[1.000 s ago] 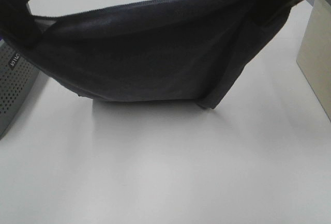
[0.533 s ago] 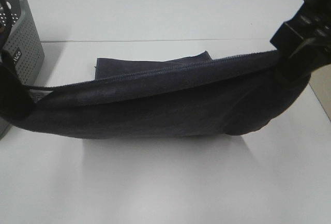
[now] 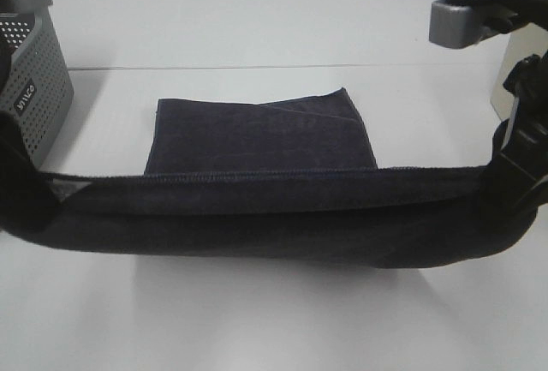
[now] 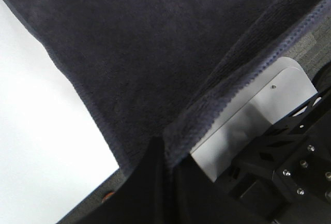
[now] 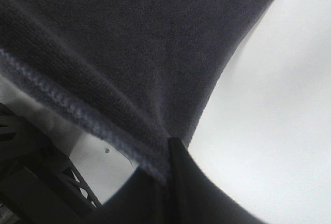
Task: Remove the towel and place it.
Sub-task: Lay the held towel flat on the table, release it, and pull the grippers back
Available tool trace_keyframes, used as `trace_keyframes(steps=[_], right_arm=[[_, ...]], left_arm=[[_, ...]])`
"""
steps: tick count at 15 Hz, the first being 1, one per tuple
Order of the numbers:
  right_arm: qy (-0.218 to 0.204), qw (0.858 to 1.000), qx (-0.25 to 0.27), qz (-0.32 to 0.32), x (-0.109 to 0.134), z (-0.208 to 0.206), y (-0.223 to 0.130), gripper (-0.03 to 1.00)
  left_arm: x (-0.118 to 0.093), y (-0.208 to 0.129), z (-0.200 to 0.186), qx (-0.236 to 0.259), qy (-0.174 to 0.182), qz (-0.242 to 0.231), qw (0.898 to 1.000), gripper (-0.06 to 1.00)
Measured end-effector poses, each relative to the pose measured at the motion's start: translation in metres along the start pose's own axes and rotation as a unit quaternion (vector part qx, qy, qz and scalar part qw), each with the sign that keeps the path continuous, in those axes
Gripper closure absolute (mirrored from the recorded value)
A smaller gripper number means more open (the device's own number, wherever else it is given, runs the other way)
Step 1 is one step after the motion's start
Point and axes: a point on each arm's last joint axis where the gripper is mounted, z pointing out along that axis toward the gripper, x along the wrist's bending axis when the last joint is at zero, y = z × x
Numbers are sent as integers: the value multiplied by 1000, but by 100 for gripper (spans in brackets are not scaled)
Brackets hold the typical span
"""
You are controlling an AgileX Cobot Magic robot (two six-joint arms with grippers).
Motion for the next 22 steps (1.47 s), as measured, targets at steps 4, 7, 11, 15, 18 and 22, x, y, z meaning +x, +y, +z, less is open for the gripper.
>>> trace_keyframes(steps=[4,7,11,15,18,22], right_arm=[[24,1000,12,7,3,9,-4,96],[39,999,29,14,5,18,-10,96],[61,997,32,22,9,21,-11,96],[91,994,60,27,14,36,-22,96],[102,992,71,21,15,42,-27,96],[113,989,93,31,17,55,-36,96]], left_arm=[[2,-21,26,52,-29,-30,998,94],[1,-35,42,83,-57,-57,993,94],[1,-52,58,115,-80,-85,987,94],[0,-71,72,148,-101,-115,977,94],[1,-75,78,162,-106,-126,973,94],[1,-76,79,166,-107,-127,972,94]])
